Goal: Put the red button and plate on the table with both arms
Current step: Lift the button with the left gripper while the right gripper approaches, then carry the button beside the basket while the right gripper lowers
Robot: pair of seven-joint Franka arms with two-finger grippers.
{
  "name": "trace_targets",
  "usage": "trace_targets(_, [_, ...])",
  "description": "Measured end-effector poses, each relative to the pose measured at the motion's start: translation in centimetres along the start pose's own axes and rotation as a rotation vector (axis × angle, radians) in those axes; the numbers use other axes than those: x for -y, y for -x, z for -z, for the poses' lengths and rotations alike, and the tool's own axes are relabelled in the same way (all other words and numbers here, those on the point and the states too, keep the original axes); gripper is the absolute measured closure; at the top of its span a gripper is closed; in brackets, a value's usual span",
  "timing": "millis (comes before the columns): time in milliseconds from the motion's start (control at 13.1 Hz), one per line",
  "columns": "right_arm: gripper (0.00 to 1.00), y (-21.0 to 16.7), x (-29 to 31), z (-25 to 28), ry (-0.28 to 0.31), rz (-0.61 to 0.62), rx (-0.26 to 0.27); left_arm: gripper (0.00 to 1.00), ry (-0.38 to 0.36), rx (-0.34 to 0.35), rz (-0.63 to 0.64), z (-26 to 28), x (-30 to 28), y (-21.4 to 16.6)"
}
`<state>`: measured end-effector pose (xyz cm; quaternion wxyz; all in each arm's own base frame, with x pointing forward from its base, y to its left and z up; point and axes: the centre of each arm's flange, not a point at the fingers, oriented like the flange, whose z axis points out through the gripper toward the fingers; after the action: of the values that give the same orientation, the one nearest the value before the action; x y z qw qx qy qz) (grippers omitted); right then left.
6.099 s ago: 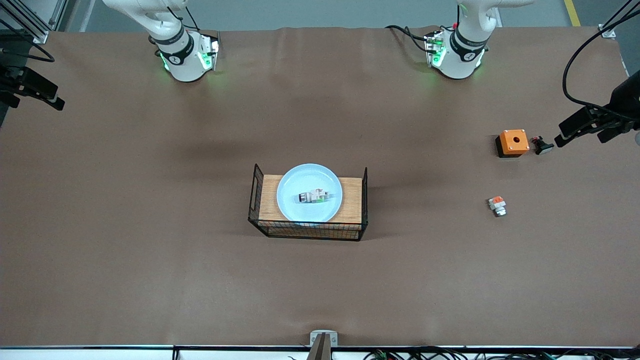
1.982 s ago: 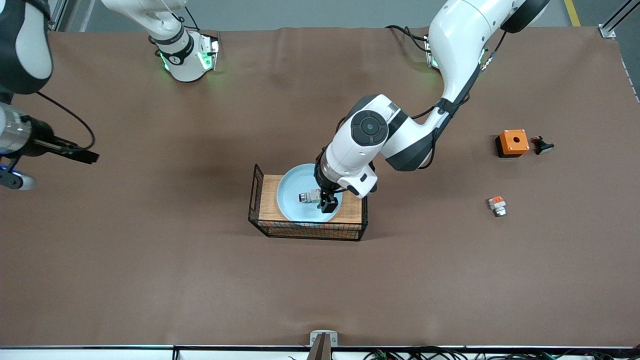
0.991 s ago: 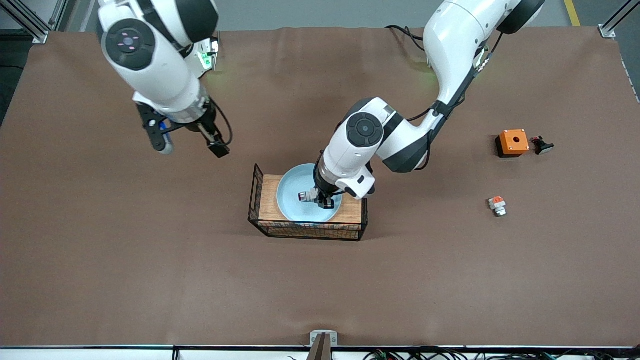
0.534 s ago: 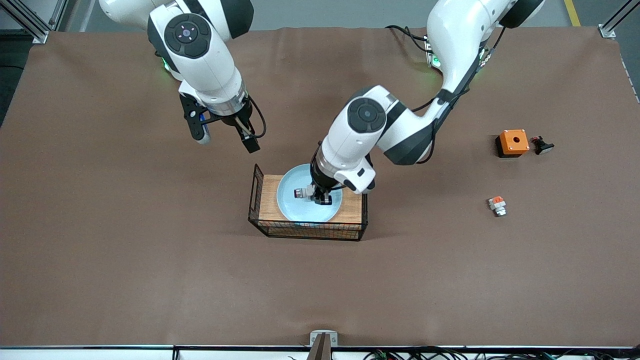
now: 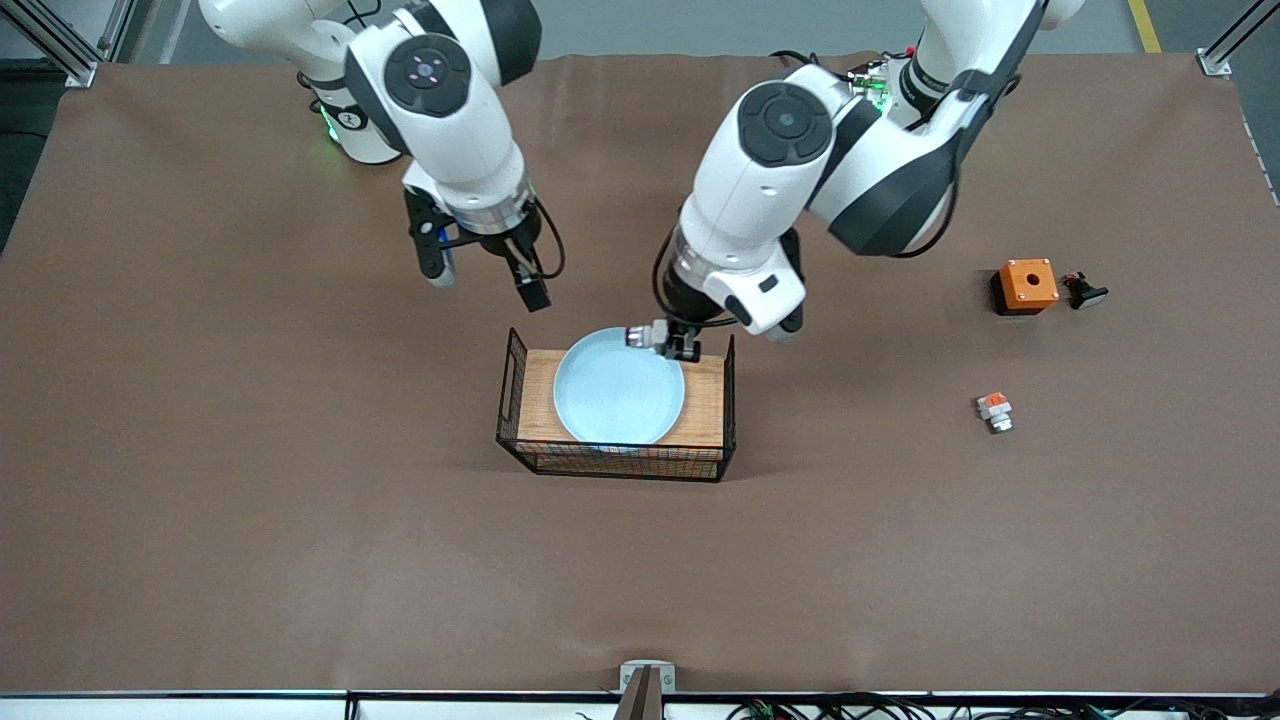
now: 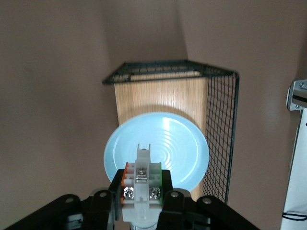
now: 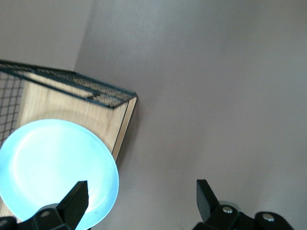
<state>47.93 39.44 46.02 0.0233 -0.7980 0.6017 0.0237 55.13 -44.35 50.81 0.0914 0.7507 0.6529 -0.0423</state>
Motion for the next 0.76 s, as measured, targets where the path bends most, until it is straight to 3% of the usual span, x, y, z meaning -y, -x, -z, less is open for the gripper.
trace_targets(457, [0.02, 5.8, 0.9, -6.9, -0.011, -0.089, -0.058, 0.67, -0.143, -0.036, -0.278, 4.4, 0.7, -11.2])
trace_targets(762, [0.02, 6.9, 3.3, -9.5, -0.017, -0.105, -0.080, 0.67, -0.238, -0.012, -0.533, 4.8, 2.1, -19.9])
